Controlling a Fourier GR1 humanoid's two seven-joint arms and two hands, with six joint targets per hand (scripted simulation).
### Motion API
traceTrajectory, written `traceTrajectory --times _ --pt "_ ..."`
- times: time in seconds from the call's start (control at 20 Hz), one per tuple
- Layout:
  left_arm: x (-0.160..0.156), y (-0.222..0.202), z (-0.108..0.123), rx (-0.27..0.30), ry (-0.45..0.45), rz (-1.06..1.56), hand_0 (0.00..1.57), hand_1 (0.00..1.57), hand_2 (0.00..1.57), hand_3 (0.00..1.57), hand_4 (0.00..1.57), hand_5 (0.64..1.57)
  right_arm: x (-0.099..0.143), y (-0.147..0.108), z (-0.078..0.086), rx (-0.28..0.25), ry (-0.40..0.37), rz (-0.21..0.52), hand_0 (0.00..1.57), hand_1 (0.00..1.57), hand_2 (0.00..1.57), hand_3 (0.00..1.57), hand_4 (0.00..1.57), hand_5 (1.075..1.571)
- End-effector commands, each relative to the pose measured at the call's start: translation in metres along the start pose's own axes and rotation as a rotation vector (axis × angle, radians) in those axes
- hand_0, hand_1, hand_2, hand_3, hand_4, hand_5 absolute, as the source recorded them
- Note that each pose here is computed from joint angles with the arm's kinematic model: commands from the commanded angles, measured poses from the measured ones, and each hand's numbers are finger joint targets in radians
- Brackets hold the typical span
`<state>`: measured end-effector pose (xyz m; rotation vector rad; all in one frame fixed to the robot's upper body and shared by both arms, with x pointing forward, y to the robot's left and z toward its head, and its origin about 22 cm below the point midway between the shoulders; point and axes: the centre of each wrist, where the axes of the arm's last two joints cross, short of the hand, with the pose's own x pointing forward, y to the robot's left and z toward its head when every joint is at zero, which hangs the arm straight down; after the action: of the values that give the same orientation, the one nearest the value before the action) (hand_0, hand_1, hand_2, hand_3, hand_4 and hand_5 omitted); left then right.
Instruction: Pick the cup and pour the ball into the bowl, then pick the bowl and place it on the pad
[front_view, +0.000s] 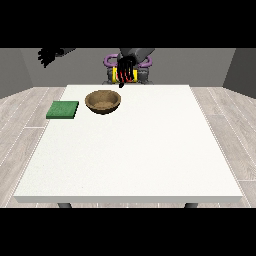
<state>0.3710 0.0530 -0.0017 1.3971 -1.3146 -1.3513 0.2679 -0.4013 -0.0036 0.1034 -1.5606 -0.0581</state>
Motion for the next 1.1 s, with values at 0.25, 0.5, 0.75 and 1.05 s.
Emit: traceTrajectory --times 0.25,0.5,0.75,1.05 --pt "0.048 0.053 0.016 0.012 -0.123 -0.193 0.0 0.0 1.24 1.52 0.9 1.57 0.0 0.0 -0.015 0.04 -0.028 0.005 0.0 0.0 0.0 0.0 0.69 1.563" --pt "-0.018 0.036 -0.004 0.05 -0.015 0.07 0.3 0.3 1.57 1.39 0.88 1.561 -0.007 -0.006 0.005 -0.039 0.0 -0.014 0.0 0.0 0.0 0.0 0.71 1.569" --pt "-0.039 0.028 0.009 0.12 0.095 0.514 1.02 1.02 1.55 1.22 1.23 1.563 -0.01 -0.003 0.007 -0.036 0.014 -0.028 0.0 0.0 0.0 0.0 0.71 1.57" --pt "-0.041 0.106 0.0 0.284 0.168 1.233 0.0 0.0 0.0 0.0 0.7 1.556 -0.021 0.016 -0.002 -0.055 0.027 -0.055 0.0 0.0 0.0 0.0 0.7 1.569"
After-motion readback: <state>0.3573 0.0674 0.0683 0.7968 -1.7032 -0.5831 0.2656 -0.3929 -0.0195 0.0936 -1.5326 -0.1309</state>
